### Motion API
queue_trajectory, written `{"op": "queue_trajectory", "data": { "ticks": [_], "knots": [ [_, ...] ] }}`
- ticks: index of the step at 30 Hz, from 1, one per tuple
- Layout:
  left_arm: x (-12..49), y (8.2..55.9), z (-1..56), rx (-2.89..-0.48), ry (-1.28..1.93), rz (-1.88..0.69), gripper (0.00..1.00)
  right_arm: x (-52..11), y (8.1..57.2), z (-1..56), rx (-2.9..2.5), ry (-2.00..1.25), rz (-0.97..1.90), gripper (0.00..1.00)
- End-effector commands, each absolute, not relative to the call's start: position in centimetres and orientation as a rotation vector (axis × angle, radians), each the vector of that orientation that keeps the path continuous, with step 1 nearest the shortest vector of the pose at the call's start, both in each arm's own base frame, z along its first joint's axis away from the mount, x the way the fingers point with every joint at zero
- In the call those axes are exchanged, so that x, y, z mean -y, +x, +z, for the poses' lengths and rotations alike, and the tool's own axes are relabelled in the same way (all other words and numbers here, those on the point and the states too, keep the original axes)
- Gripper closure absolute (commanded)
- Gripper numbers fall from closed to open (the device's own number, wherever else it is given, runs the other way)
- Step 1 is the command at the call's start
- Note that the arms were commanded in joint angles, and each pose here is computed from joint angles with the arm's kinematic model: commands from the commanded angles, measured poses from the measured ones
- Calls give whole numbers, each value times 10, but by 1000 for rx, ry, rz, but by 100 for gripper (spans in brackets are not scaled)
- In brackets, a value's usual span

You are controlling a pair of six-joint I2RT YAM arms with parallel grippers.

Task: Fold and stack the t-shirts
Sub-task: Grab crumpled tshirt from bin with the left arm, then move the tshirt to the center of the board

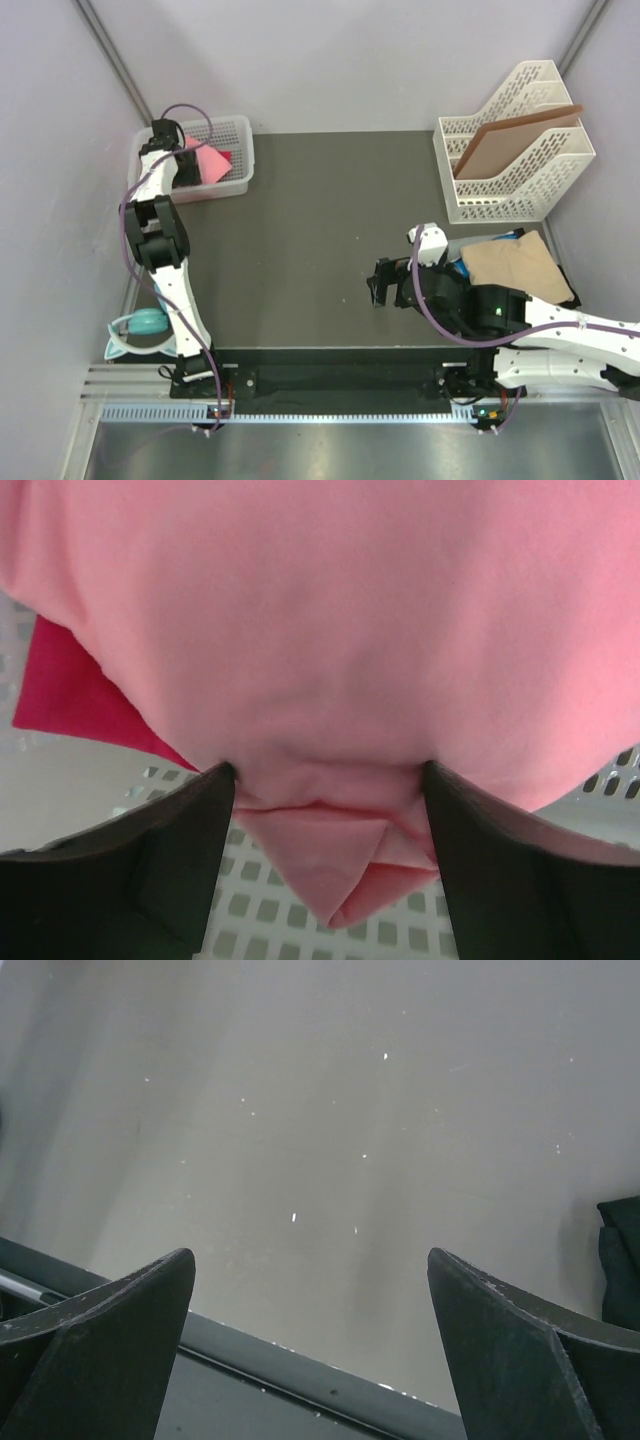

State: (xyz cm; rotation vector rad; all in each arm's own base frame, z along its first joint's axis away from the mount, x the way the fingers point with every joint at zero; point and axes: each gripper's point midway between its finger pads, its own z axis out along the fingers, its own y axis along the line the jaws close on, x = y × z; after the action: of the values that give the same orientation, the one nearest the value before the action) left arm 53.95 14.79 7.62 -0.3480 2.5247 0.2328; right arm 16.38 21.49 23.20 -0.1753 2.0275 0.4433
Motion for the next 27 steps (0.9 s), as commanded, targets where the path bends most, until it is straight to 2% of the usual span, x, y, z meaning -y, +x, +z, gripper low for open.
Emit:
{"op": "queue_trajectory", "data": {
  "ticks": [1, 2, 3, 4, 9, 18, 24, 27],
  "knots": [
    [-156, 537, 67, -2536, -371, 244, 57, -217, 161, 241, -2015, -155, 471, 0],
    [-155, 537, 72, -2527, -369, 233, 78, -217, 161, 241, -2014, -156, 473, 0],
    [-155, 538, 75, -2522, -366, 232, 92, -217, 161, 239, -2016, -156, 469, 0],
    [-155, 540, 82, -2504, -367, 233, 100, -217, 161, 239, -2016, -154, 473, 0],
    [-146, 549, 128, -2416, -338, 156, 100, -219, 160, 234, -2019, -160, 478, 0],
    [-106, 557, 293, -2098, -256, -76, 100, -222, 157, 226, -2031, -191, 468, 0],
    [-70, 527, 372, -1963, -166, -167, 100, -219, 155, 220, -2031, -199, 458, 0],
    [-45, 501, 432, -1839, -75, -208, 100, -218, 156, 212, -2031, -209, 441, 0]
  ]
}}
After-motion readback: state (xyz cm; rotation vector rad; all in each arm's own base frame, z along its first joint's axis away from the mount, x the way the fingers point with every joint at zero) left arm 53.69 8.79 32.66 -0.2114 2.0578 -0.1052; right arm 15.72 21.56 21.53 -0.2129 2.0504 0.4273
